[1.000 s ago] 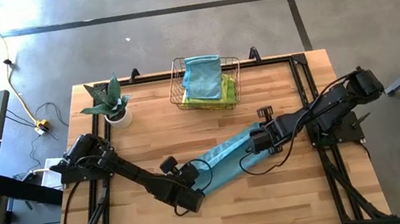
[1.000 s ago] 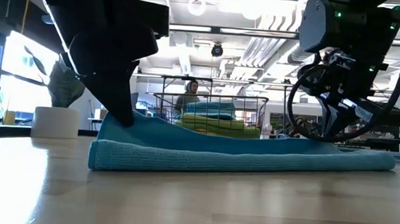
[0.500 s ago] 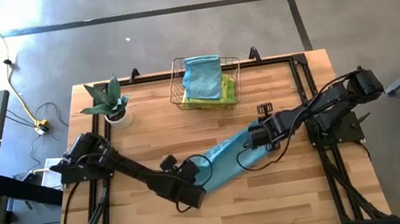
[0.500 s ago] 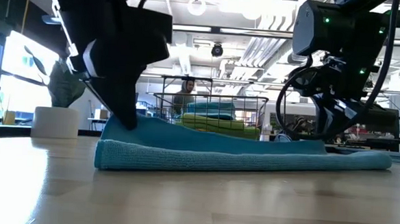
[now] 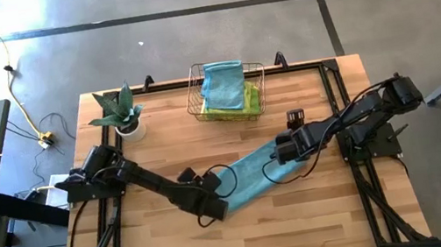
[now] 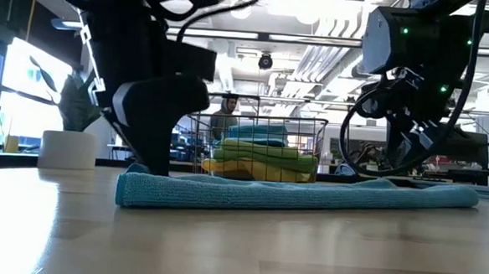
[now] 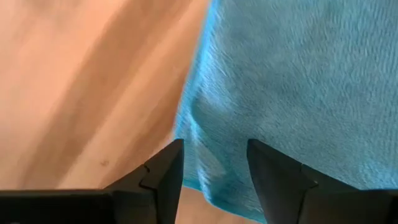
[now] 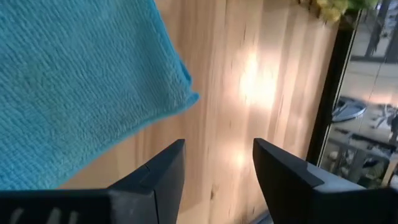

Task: Fold microfiber towels
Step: Fold the blue microfiber towel

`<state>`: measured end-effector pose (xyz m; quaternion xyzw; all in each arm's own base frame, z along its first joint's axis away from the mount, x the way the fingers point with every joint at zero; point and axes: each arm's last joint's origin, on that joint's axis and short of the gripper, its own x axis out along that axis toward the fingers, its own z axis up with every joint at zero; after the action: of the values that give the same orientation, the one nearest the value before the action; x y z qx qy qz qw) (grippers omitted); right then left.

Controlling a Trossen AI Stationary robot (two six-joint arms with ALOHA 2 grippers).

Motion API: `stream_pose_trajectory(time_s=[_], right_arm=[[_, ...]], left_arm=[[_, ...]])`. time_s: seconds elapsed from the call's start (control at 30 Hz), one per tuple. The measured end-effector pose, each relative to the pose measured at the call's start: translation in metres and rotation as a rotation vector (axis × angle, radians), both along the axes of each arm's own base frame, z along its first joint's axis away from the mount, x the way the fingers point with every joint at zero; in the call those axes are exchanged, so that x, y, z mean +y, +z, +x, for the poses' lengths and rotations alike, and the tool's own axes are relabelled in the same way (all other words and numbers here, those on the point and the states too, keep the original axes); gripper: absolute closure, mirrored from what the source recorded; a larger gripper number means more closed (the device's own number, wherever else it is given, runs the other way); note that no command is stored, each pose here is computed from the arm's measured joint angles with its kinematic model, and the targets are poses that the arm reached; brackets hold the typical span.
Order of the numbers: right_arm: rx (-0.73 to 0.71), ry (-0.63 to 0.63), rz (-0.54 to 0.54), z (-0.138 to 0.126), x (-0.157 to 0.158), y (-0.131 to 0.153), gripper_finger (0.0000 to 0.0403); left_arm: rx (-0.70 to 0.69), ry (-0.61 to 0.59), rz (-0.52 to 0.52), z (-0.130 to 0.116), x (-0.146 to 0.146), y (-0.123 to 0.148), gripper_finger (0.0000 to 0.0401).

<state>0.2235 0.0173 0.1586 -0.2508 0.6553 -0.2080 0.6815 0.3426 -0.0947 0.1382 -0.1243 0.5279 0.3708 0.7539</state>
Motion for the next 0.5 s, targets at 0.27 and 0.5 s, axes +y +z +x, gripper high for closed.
stream_pose_trajectory(time_s=[0.27,0.5], right_arm=[[-0.04,-0.086,0.098,-0.009,0.006,0.012,0.0222],[-0.394,-0.165,0.417,-0.008,0.032,0.031,0.0222]], left_arm=[[0.021,-0.068,0.076,0.0,-0.008,0.025,0.024],[-0.06,-0.229,-0.011,0.007,-0.039,0.033,0.024]])
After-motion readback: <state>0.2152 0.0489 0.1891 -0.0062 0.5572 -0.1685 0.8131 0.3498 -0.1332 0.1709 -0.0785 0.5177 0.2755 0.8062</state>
